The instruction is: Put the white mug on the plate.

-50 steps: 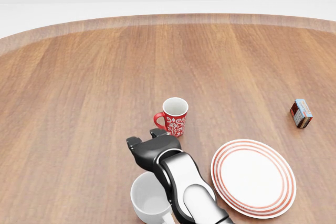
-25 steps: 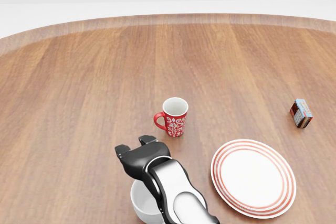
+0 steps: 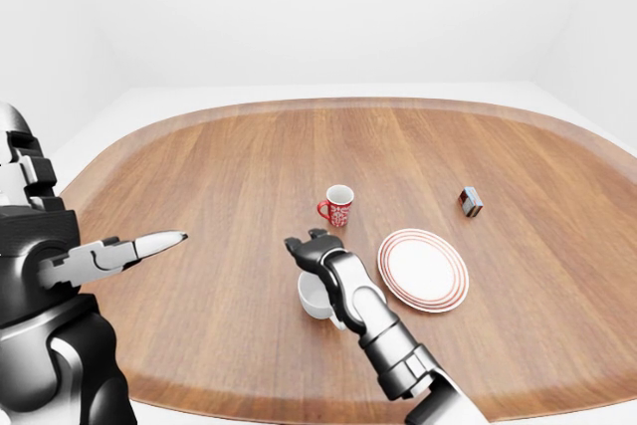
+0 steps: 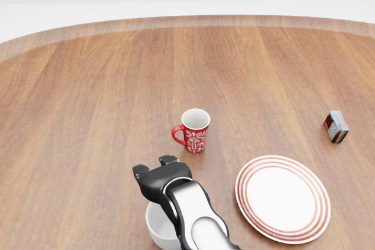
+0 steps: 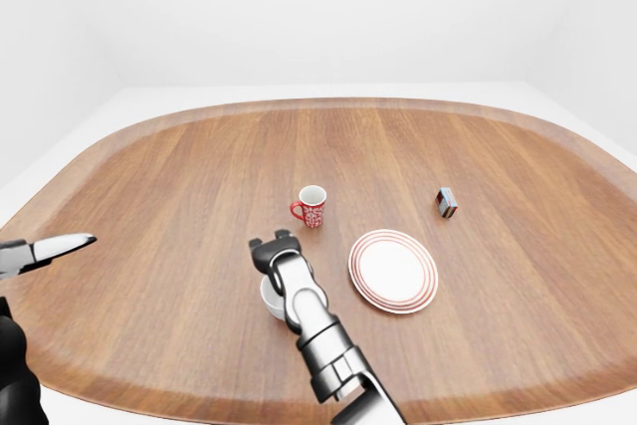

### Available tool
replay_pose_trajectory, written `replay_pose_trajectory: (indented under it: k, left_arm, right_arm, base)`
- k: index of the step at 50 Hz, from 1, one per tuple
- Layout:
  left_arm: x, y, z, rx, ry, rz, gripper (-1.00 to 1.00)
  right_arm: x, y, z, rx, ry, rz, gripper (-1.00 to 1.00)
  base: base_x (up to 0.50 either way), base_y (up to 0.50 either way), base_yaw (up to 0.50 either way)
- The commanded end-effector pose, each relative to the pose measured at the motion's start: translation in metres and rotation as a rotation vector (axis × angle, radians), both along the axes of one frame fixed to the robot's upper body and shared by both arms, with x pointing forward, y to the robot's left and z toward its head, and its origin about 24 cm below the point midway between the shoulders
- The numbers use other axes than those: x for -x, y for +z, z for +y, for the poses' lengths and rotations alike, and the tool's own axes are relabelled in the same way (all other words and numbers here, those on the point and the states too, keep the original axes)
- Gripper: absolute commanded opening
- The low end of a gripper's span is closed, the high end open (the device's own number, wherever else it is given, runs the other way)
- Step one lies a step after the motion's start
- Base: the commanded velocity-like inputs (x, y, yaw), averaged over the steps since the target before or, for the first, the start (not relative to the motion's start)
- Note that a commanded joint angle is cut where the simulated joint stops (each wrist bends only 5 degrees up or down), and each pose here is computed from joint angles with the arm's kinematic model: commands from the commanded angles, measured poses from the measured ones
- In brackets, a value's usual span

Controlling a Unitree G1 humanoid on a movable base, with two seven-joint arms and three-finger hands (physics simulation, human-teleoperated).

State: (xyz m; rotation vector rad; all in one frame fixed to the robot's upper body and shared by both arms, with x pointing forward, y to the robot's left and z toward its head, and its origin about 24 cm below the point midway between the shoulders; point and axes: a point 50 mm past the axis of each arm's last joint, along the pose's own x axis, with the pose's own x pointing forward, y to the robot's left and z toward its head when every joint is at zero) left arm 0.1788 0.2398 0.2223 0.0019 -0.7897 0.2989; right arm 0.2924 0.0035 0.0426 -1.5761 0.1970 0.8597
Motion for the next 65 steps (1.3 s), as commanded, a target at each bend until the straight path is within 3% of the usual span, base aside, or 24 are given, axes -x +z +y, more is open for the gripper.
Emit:
replay_pose_trajectory:
  k: [1,35,54,55,65]
  left_arm:
    - [-0.002,-0.002,0.000,0.003,-0.001,0.013,1.00]
    - [-0.001,-0.004,-0.001,0.004,-0.002,0.016,1.00]
    - [-0.002,-0.004,-0.001,0.005,-0.002,0.021,1.00]
    - [-0.002,-0.004,-0.001,0.005,-0.002,0.020,1.00]
    - [-0.001,-0.002,-0.001,0.005,-0.002,0.011,1.00]
  right_arm:
    - [0.002,-0.006,0.000,0.006,-0.009,0.026,1.00]
    - [0.008,-0.036,-0.002,0.064,-0.001,0.156,1.00]
    - [0.011,-0.040,-0.002,0.069,0.002,0.165,1.00]
    - [0.010,-0.040,-0.002,0.070,0.000,0.167,-1.00]
    - [0.009,-0.038,-0.003,0.065,-0.003,0.161,-1.00]
  base:
    - [0.00,0.00,0.00]
    - [0.00,0.00,0.00]
    - [0.00,0.00,0.00]
    - [0.00,0.00,0.00]
    - [0.00,0.00,0.00]
